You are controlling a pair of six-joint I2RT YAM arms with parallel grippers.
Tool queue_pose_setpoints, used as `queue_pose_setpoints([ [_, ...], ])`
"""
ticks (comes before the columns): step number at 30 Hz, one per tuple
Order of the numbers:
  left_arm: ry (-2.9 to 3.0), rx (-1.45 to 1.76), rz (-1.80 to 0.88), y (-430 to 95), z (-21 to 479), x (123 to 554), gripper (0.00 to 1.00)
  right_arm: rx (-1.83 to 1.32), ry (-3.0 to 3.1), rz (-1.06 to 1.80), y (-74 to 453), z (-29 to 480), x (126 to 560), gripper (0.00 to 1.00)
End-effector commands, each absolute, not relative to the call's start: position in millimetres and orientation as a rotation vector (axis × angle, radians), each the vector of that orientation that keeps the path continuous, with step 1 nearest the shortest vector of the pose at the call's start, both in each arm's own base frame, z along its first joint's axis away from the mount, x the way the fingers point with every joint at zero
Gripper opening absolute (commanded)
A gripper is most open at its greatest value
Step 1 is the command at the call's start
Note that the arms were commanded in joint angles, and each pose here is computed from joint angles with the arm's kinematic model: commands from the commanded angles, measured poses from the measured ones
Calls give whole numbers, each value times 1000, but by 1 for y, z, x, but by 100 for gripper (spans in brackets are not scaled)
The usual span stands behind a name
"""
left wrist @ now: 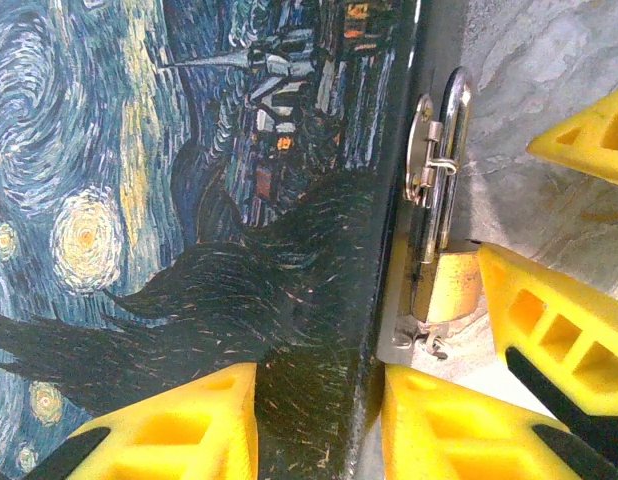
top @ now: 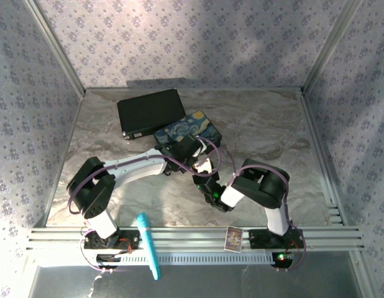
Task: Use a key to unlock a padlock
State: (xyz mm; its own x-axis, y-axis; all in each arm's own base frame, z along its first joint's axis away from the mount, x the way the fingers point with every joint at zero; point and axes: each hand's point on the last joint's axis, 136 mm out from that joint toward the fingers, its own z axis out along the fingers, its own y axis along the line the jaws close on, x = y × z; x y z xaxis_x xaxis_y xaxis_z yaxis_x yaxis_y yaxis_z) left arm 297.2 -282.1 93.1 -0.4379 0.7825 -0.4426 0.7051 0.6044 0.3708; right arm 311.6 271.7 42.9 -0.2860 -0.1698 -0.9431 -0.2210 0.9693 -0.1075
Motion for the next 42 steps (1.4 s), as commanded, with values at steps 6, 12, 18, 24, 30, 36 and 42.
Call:
queue_pose_setpoints([
  [6,2577,1598,69,-249,18,185,32,17,1885,228,235,66,334,40],
  [12,2578,1588,64,-252,20,186,32,77,1935,356,215,68,316,42],
  [18,2580,1536,70,-253,26,190,32,3,2084,570,234,71,299,54],
  [24,2588,1495,50,-256,27,195,33,54,2144,818,249,67,285,59],
  [30,2589,1506,51,-254,27,192,33,120,2170,834,252,51,288,60],
  [36,2591,1504,43,-255,28,192,33,189,2186,893,260,34,293,58],
  [42,2599,1513,52,-254,27,190,33,215,2169,957,271,32,295,58],
])
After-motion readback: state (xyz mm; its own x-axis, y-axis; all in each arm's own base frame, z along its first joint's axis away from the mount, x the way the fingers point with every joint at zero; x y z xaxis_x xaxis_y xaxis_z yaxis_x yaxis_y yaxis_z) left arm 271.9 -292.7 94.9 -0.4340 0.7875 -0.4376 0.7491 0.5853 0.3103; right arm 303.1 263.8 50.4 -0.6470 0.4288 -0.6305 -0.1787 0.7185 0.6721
